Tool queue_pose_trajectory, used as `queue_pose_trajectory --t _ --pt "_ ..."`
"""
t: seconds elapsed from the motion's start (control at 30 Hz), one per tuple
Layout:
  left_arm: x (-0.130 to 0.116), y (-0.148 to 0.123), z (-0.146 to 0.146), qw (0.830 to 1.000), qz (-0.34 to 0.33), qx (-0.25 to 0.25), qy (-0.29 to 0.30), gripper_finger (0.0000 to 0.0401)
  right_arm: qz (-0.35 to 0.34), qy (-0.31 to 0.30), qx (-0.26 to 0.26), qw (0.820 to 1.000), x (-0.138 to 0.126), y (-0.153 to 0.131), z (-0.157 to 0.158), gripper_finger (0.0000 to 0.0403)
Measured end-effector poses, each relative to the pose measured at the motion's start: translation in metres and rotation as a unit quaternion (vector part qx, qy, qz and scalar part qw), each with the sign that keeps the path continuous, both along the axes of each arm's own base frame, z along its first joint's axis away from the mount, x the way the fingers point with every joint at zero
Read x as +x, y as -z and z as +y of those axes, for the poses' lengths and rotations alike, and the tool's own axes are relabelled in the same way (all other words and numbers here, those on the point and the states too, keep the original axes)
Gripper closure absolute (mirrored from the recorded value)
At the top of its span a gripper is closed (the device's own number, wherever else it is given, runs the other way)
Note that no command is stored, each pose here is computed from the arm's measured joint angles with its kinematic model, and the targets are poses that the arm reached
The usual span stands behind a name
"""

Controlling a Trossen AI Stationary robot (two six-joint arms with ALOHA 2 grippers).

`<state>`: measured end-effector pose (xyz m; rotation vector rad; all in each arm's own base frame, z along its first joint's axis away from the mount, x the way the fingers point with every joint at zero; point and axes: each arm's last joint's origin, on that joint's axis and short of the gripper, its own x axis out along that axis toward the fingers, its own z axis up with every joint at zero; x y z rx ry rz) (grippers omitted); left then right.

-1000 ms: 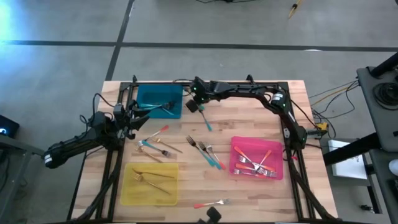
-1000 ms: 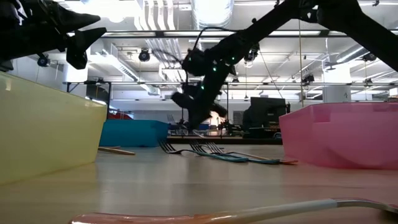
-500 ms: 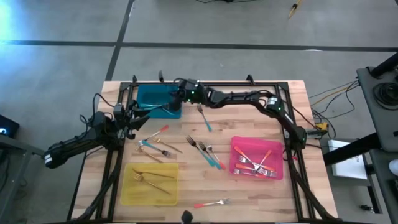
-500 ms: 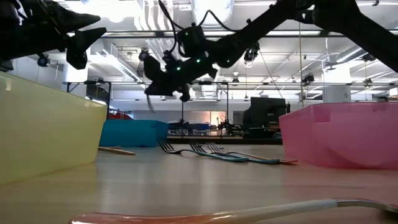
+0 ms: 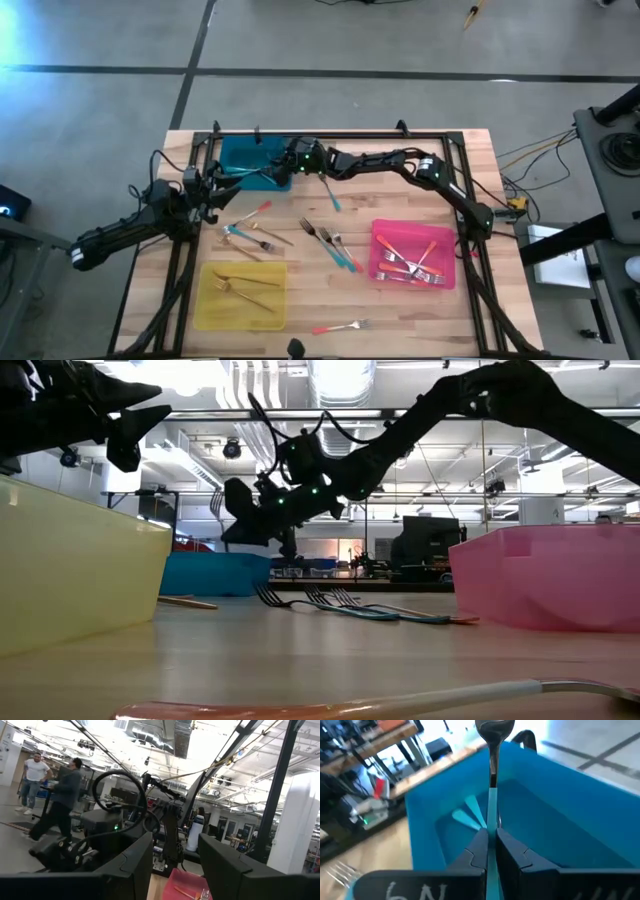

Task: Sort silverware by color (type)
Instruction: Put the blue fork into the blue bin

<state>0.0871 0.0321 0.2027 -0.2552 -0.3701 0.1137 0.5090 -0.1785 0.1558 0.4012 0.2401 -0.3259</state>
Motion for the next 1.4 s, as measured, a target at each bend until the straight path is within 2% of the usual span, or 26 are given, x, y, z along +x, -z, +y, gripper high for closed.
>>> queue_pose_trajectory --t 0.3,0.47,0.7,0.93,1.1,1.17,1.3,1.4 --pt "0.000 0.000 0.000 1.000 0.001 0.000 0.000 0.0260 0.059 -0.007 0.009 0.998 -0.003 0.010 0.003 0.0391" --pt "0.000 0.000 0.000 1.000 0.001 0.000 0.000 0.0260 0.059 -0.036 0.007 0.998 -0.002 0.010 0.006 0.0390" --pt "0.000 0.000 0.000 1.000 0.001 0.000 0.000 0.0260 0.059 -0.043 0.010 0.997 -0.002 0.010 0.008 0.0387" --pt "0.000 0.000 0.000 1.000 0.001 0.000 0.000 0.0260 0.048 -0.120 0.036 0.991 -0.003 0.004 0.013 0.0321" --pt "0.000 0.000 0.000 1.000 0.001 0.000 0.000 0.0260 0.040 -0.175 0.114 0.977 -0.007 -0.014 0.019 0.0292" --pt "0.000 0.000 0.000 1.000 0.001 0.000 0.000 0.0260 0.063 -0.192 0.136 0.970 -0.014 -0.026 0.023 0.0291" --pt "0.000 0.000 0.000 1.000 0.001 0.000 0.000 0.0260 0.150 -0.199 0.151 0.957 -0.034 -0.043 0.032 0.0301" --pt "0.000 0.000 0.000 1.000 0.001 -0.001 0.000 0.0260 0.228 -0.166 0.148 0.948 -0.051 -0.053 0.038 0.0311"
